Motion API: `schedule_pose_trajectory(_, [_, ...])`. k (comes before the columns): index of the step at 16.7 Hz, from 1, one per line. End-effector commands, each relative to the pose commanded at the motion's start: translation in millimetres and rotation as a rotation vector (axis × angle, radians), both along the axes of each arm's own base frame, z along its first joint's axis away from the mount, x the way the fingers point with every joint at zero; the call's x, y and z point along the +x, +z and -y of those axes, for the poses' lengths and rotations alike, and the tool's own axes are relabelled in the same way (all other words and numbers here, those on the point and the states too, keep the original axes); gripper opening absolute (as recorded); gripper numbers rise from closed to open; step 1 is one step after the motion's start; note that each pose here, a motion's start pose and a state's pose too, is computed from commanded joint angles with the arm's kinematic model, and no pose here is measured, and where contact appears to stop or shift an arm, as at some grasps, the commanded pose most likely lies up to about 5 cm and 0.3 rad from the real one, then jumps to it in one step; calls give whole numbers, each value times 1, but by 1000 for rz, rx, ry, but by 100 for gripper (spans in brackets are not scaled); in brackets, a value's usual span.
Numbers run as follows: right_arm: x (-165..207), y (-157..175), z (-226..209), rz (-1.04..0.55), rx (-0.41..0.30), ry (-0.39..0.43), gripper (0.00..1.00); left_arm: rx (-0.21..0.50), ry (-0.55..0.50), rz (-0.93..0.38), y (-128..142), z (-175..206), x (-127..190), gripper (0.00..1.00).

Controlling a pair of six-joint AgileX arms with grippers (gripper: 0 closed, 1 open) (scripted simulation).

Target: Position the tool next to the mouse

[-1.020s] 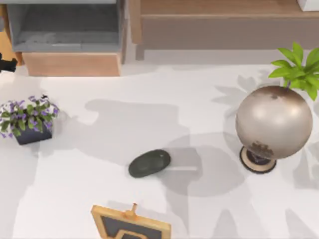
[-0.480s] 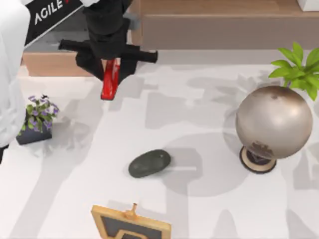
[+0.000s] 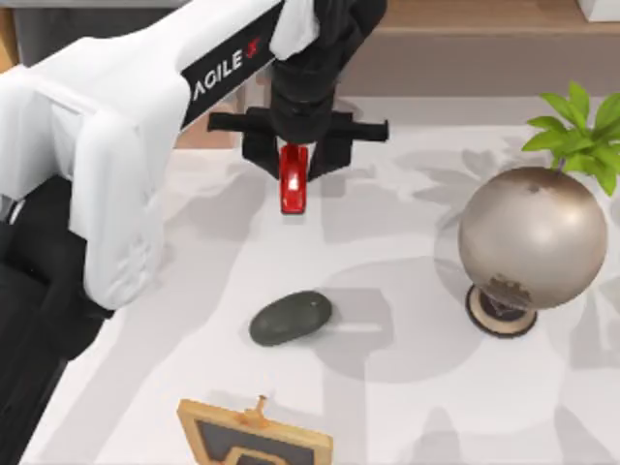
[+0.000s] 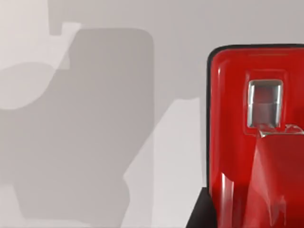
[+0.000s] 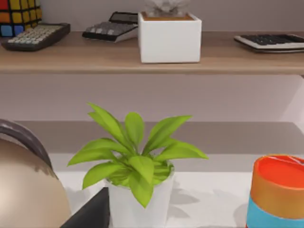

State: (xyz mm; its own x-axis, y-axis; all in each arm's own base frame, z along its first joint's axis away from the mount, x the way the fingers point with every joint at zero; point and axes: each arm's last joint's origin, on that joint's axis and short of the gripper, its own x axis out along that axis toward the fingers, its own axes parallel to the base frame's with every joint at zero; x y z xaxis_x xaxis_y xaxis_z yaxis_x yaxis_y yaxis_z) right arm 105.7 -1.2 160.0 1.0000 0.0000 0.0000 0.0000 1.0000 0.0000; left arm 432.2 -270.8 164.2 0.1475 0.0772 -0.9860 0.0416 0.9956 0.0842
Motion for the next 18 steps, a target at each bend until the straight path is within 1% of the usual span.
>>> schedule_pose_trajectory(7, [0,0,0,0,0,0,100,-2,0,-2,0,-1,0,0])
schedule_pose_trajectory(18, [0,0,0,0,0,0,100,-23,-29,30,6,12,-8,0])
